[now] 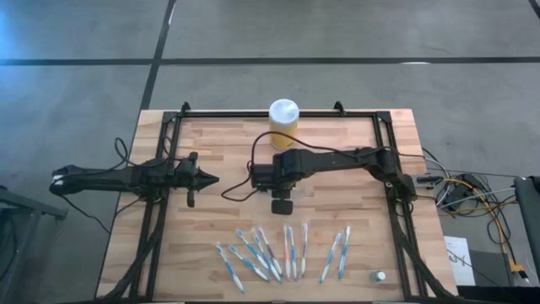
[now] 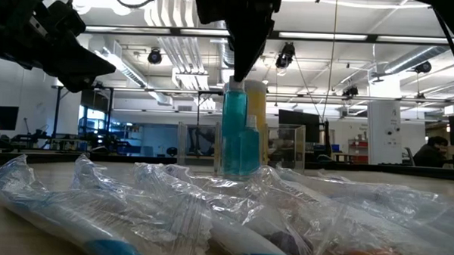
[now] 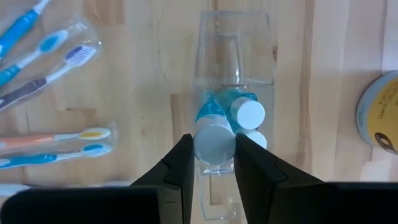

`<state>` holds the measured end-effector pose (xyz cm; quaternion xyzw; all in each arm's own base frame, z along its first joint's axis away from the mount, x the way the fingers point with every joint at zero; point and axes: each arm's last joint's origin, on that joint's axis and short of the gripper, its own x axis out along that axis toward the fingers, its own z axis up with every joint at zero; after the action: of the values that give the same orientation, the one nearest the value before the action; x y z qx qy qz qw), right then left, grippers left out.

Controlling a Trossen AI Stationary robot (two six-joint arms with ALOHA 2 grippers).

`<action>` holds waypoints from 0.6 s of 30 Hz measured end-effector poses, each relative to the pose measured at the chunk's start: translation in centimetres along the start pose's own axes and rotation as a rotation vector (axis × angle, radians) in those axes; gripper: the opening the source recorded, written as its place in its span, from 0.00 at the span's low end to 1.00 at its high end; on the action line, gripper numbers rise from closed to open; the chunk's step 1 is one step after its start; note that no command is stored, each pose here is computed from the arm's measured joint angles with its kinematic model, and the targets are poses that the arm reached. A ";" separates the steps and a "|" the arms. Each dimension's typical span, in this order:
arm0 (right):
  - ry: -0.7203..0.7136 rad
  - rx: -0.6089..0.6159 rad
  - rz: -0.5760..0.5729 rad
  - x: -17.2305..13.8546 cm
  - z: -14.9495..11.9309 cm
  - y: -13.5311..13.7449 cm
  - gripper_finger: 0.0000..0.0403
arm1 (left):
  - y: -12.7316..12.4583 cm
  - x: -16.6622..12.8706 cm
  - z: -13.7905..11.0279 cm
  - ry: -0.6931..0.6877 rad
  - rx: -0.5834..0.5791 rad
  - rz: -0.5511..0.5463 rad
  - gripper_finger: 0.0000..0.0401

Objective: Pick & Place toothbrushing station
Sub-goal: Put the blue mouthwash into the transparent organizer

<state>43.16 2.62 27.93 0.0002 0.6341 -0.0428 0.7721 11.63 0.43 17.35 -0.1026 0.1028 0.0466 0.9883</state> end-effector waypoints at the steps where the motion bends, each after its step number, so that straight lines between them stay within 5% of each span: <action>1: 0.004 0.000 0.000 0.2 0.0 0.0 0.20 | 0.0 0.0 0.0 0.000 0.000 0.000 0.03; 18: 0.008 0.011 -0.003 3.2 -0.2 -0.3 0.20 | 0.0 0.0 0.0 0.001 0.000 -0.001 0.03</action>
<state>43.57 2.16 24.75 0.0039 0.6368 -0.0475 0.7695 11.63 0.42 17.34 -0.1027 0.1030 0.0460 0.9883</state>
